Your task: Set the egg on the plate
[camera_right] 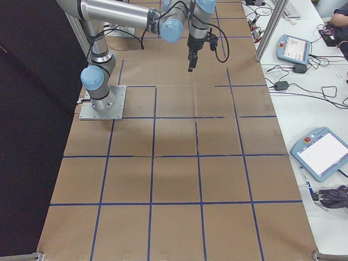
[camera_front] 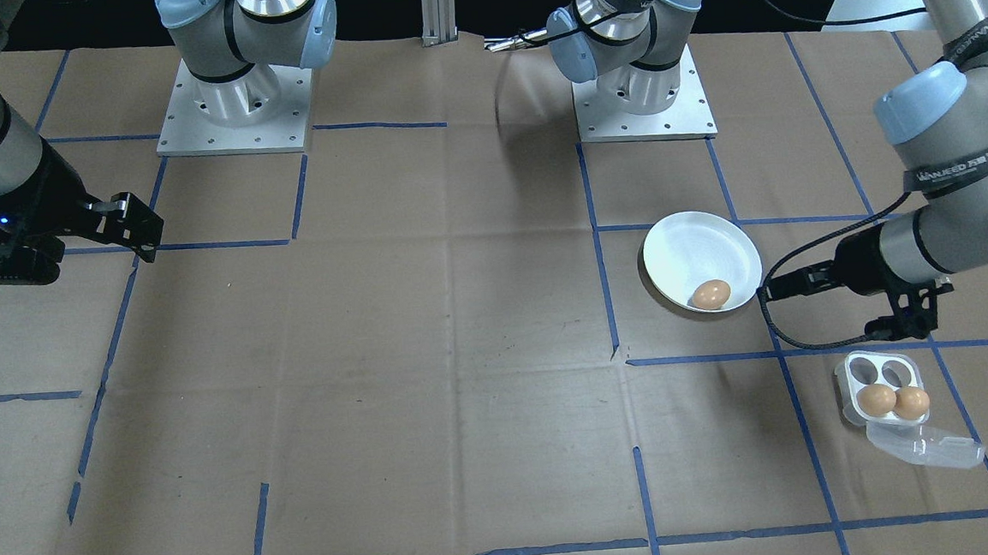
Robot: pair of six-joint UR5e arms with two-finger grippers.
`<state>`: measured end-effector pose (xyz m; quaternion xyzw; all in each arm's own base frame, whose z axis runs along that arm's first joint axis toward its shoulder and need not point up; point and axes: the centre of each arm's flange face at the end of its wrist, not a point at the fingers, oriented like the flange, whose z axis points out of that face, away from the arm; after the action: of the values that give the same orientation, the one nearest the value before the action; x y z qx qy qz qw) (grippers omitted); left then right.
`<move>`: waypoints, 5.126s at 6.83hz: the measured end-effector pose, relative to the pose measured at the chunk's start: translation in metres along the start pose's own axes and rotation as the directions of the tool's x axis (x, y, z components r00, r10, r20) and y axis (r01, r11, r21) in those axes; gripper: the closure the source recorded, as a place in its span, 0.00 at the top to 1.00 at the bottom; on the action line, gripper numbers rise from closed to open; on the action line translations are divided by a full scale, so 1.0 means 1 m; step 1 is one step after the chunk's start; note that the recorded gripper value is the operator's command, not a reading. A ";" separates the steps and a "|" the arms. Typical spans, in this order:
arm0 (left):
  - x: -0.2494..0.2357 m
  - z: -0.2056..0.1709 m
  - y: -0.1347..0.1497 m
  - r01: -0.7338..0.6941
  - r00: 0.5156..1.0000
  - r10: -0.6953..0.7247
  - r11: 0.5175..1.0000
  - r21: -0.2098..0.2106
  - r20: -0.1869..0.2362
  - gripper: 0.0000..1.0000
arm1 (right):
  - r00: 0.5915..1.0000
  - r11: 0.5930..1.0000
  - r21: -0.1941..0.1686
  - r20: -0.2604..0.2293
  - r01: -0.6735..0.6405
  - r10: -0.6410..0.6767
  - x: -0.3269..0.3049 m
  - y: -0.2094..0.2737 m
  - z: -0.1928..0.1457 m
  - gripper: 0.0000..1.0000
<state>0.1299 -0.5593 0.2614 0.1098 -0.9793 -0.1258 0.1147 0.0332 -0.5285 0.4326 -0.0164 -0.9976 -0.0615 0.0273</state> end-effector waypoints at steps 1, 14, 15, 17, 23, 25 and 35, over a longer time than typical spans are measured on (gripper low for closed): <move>-0.005 -0.016 -0.019 -0.006 1.000 0.005 0.998 0.066 0.020 0.99 | 1.000 1.000 0.000 0.000 0.000 0.000 0.000 0.000 0.000 1.00; -0.058 0.001 -0.100 0.777 0.617 -0.768 0.561 0.285 -0.172 0.96 | 1.000 1.000 0.000 0.000 0.000 0.000 0.000 0.000 0.000 1.00; -0.061 0.004 -0.100 0.789 0.598 -0.785 0.542 0.289 -0.160 0.95 | 1.000 1.000 0.000 0.000 0.000 0.000 0.000 0.000 0.000 1.00; -0.064 0.009 -0.102 0.814 0.561 -0.812 0.508 0.281 -0.159 0.93 | 1.000 1.000 0.000 0.000 0.000 0.000 0.000 0.000 0.000 1.00; -0.065 0.014 -0.104 0.849 0.509 -0.844 0.459 0.264 -0.171 0.89 | 1.000 1.000 0.000 0.000 0.000 0.000 0.000 0.000 0.000 1.00; -0.066 0.019 -0.106 0.853 0.503 -0.848 0.455 0.257 -0.167 0.70 | 1.000 1.000 0.000 0.000 0.000 0.000 0.000 0.000 0.000 1.00; -0.045 -0.054 -0.068 0.853 0.502 -0.844 0.447 0.270 -0.189 0.10 | 1.000 1.000 0.000 0.000 0.000 0.000 0.000 0.000 0.000 1.00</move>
<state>0.1987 -0.6246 0.2849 0.6026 -0.7975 0.0002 0.0297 0.0332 -0.5285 0.4327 -0.0164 -0.9976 -0.0614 0.0273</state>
